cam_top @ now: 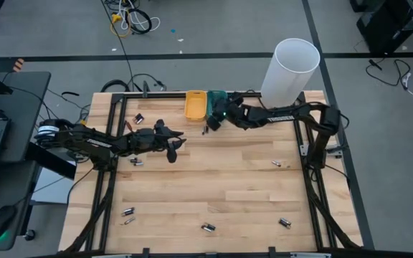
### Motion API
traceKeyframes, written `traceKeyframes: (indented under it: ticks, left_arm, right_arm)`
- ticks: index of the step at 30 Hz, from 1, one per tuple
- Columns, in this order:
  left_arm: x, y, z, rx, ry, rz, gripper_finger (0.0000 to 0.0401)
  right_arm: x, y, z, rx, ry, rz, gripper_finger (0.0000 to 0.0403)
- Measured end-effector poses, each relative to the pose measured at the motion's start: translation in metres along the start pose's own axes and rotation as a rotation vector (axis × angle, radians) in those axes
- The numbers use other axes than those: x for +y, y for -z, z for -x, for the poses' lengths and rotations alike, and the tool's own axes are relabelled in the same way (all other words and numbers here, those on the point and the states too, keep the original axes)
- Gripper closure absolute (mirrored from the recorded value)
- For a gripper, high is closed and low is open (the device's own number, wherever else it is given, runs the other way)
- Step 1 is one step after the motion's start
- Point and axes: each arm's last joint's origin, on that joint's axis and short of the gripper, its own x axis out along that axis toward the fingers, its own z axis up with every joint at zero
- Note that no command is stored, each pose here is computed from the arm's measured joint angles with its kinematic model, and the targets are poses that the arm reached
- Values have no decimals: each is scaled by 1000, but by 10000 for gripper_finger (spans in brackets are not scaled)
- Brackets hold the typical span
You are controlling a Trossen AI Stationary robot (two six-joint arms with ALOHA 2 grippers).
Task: Sort batteries
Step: Put the black battery into the green bin
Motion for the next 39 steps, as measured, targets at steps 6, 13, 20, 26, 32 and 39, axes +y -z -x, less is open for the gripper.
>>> traceKeyframes:
  ticks: [6, 13, 20, 26, 32, 39]
  left_arm:
    - [0, 1, 0, 14, -2, -7, 236]
    - [0, 2, 0, 18, -3, -9, 236]
    - [0, 1, 0, 15, -3, -7, 236]
    - [0, -3, 0, -28, 4, 5, 236]
    - [-1, -7, 0, -72, 10, 16, 236]
    - [-1, -7, 0, -73, 10, 16, 236]
  right_arm:
    - [22, 10, 47, 116, -31, 141, 261]
    - [55, 52, 132, 401, -140, 240, 261]
    - [90, 103, 214, 639, -267, 226, 262]
    - [109, 147, 273, 868, -377, 261, 262]
    - [115, 177, 319, 1014, -430, 184, 286]
    - [122, 198, 350, 990, -464, 47, 331]
